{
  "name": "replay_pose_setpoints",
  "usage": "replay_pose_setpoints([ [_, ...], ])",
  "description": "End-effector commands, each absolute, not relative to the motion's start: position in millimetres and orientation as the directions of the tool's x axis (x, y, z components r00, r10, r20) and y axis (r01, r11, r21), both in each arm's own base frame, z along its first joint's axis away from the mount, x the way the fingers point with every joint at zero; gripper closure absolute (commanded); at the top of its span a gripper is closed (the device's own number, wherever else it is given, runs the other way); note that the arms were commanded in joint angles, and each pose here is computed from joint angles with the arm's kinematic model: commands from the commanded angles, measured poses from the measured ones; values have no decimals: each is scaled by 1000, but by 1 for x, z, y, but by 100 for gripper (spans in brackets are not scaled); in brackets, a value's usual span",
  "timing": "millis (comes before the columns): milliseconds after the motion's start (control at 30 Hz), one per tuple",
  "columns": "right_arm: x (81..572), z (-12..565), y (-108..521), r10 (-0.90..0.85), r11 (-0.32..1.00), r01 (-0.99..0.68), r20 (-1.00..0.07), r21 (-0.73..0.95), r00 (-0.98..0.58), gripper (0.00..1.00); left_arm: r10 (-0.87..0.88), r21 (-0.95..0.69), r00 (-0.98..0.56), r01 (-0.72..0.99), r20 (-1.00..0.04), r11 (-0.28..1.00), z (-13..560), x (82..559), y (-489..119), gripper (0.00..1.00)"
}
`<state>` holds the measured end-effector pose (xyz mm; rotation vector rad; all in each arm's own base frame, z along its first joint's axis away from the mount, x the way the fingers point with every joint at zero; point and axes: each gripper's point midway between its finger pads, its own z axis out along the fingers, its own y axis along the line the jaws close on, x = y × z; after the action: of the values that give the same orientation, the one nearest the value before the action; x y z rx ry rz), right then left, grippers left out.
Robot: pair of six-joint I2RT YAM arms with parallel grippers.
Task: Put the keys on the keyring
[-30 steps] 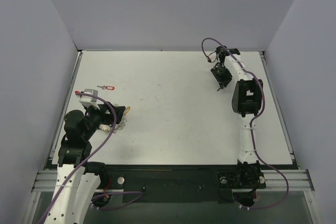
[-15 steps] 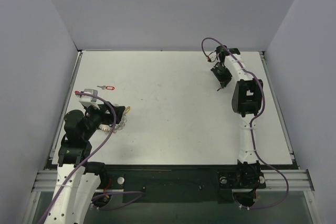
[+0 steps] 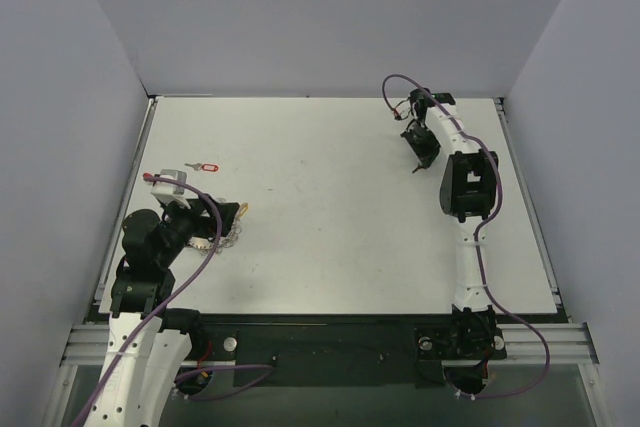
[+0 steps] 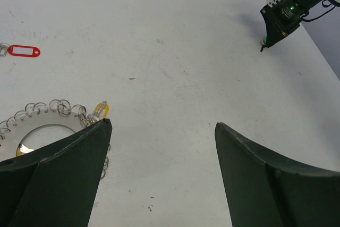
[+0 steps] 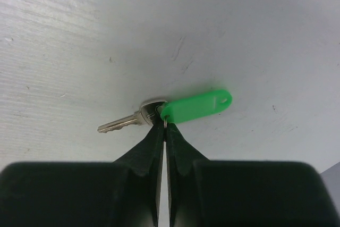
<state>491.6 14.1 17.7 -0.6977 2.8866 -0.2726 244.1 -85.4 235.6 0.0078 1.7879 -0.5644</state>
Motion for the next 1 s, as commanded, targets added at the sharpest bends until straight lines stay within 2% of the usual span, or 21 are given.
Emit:
replay_pose_setpoints([
  [0, 486, 33, 16, -480, 867, -453, -100, -209, -872, 100, -276, -353, -252, 346, -928, 869, 251, 246, -90, 11],
  [100, 483, 68, 22, -471, 877, -436, -185, -200, -863, 100, -270, -353, -245, 418, -931, 837, 257, 242, -102, 12],
  [133, 473, 65, 29, -467, 883, -444, -193, -151, -863, 100, -269, -356, -249, 440, -930, 824, 256, 241, -106, 12],
  [200, 456, 110, 43, -435, 898, -430, -308, -90, -846, 100, -271, -369, -254, 544, -929, 754, 264, 232, -124, 17],
  [233, 446, 114, 48, -408, 907, -418, -324, -43, -853, 100, -270, -361, -241, 594, -932, 719, 271, 228, -131, 18],
  [267, 428, 133, 60, -389, 903, -429, -372, 28, -843, 100, -278, -382, -263, 616, -924, 688, 269, 225, -138, 20],
  [300, 405, 125, 73, -351, 896, -421, -355, 140, -866, 100, -274, -382, -266, 658, -924, 649, 273, 219, -146, 21],
  [333, 390, 148, 80, -331, 888, -427, -406, 173, -852, 100, -285, -387, -264, 689, -921, 612, 276, 216, -154, 23],
  [367, 366, 143, 93, -297, 866, -417, -385, 276, -874, 100, -286, -371, -245, 720, -926, 587, 282, 212, -159, 23],
  [400, 349, 162, 99, -284, 852, -429, -423, 299, -860, 100, -279, -368, -250, 751, -927, 548, 282, 204, -170, 24],
  [433, 323, 156, 110, -271, 820, -424, -391, 384, -879, 100, -290, -350, -219, 755, -932, 554, 287, 204, -172, 24],
  [467, 307, 170, 114, -266, 802, -444, -427, 400, -865, 100, -273, -323, -208, 801, -939, 503, 289, 189, -187, 24],
  [500, 282, 166, 120, -274, 767, -451, -402, 457, -874, 100, -290, -306, -170, 794, -942, 525, 295, 191, -189, 25],
  [533, 269, 178, 121, -282, 747, -483, -440, 458, -853, 100, -275, -269, -149, 837, -950, 476, 299, 175, -205, 25],
  [567, 247, 174, 123, -312, 713, -510, -434, 481, -845, 100, -284, -257, -128, 837, -950, 483, 303, 174, -211, 25],
  [600, 234, 183, 122, -367, 674, -592, -495, 442, -787, 100, -258, -220, -111, 869, -960, 443, 304, 162, -226, 25],
  [633, 214, 178, 120, -407, 649, -613, -475, 451, -780, 100, -251, -222, -114, 860, -961, 460, 302, 165, -234, 25],
  [733, 180, 185, 113, -533, 542, -770, -570, 338, -625, 100, -150, -134, -81, 911, -985, 390, 288, 139, -278, 26],
  [767, 167, 183, 112, -548, 522, -780, -564, 346, -617, 100, -97, -123, -92, 913, -991, 388, 274, 131, -297, 25],
  [800, 161, 184, 111, -574, 488, -816, -591, 310, -567, 100, -75, -73, -44, 895, -996, 439, 272, 139, -301, 24],
  [967, 123, 174, 111, -627, 376, -869, -603, 321, -494, 100, 109, 45, 1, 915, -994, 402, 228, 123, -365, 23],
])
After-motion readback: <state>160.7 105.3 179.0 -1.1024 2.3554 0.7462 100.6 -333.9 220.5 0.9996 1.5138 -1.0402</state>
